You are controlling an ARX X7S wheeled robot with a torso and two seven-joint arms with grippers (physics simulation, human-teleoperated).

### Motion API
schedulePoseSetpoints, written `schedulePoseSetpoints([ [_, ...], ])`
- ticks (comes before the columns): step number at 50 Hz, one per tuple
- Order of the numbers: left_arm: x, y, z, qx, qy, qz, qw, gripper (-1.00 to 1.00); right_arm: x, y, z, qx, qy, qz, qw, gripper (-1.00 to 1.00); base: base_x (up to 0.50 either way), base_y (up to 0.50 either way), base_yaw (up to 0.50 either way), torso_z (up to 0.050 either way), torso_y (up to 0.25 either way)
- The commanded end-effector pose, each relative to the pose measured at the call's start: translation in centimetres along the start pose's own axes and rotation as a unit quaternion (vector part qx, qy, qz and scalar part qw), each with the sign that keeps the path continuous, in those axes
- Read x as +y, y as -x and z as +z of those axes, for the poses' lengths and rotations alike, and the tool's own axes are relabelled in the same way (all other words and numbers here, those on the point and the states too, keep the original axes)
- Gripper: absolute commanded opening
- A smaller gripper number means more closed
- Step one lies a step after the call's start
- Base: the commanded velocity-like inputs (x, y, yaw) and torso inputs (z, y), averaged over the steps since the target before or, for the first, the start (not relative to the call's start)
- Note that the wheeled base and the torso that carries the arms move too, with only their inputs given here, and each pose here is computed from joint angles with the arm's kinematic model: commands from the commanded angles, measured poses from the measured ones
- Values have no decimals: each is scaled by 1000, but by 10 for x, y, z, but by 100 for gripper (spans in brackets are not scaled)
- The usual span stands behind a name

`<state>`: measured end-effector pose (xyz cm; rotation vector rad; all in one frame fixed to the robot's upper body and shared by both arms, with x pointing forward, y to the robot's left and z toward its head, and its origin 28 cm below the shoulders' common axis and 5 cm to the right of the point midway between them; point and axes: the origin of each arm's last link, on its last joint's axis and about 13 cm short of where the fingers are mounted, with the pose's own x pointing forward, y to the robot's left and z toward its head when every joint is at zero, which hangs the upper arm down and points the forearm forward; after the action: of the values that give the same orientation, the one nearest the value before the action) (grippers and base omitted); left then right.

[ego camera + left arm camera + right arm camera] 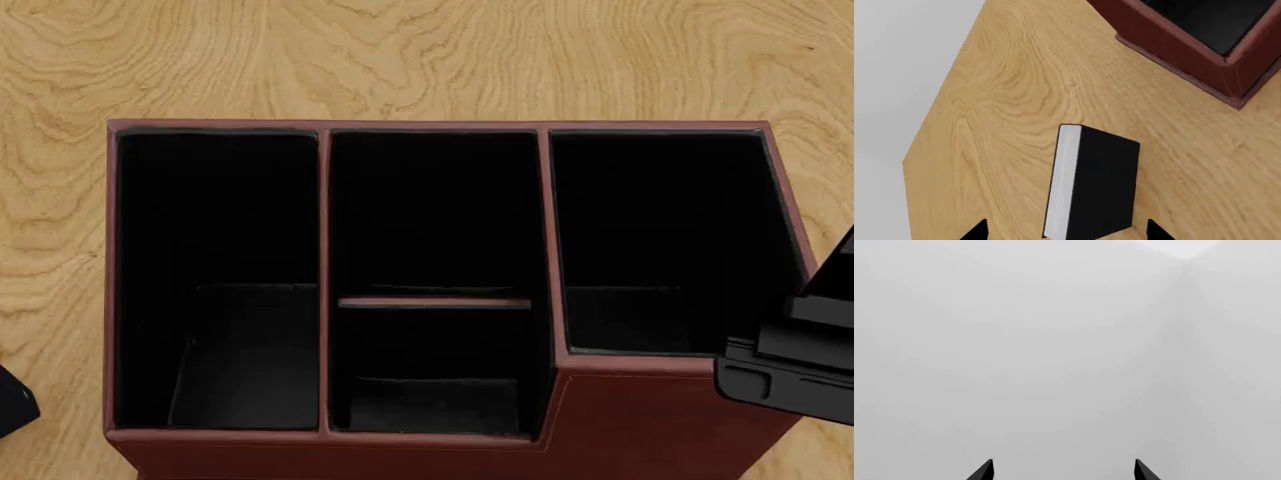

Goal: Pick up the book and place it in the back compartment of the caddy.

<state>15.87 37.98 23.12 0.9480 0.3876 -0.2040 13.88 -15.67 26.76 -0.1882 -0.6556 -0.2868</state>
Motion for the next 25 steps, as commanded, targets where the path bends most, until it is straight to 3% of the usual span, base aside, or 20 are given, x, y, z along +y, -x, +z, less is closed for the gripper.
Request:
schedulePoseSetpoints([
  [1,-1,-20,-7,5,4,-14,1000,100,1,-1,1,-6,0,2,1000,100,0,0,0,0,0],
  [25,1,-44,-18,34,14,-6,999,100,2,-2,2,-7,3,3,1000,100,0,0,0,0,0],
])
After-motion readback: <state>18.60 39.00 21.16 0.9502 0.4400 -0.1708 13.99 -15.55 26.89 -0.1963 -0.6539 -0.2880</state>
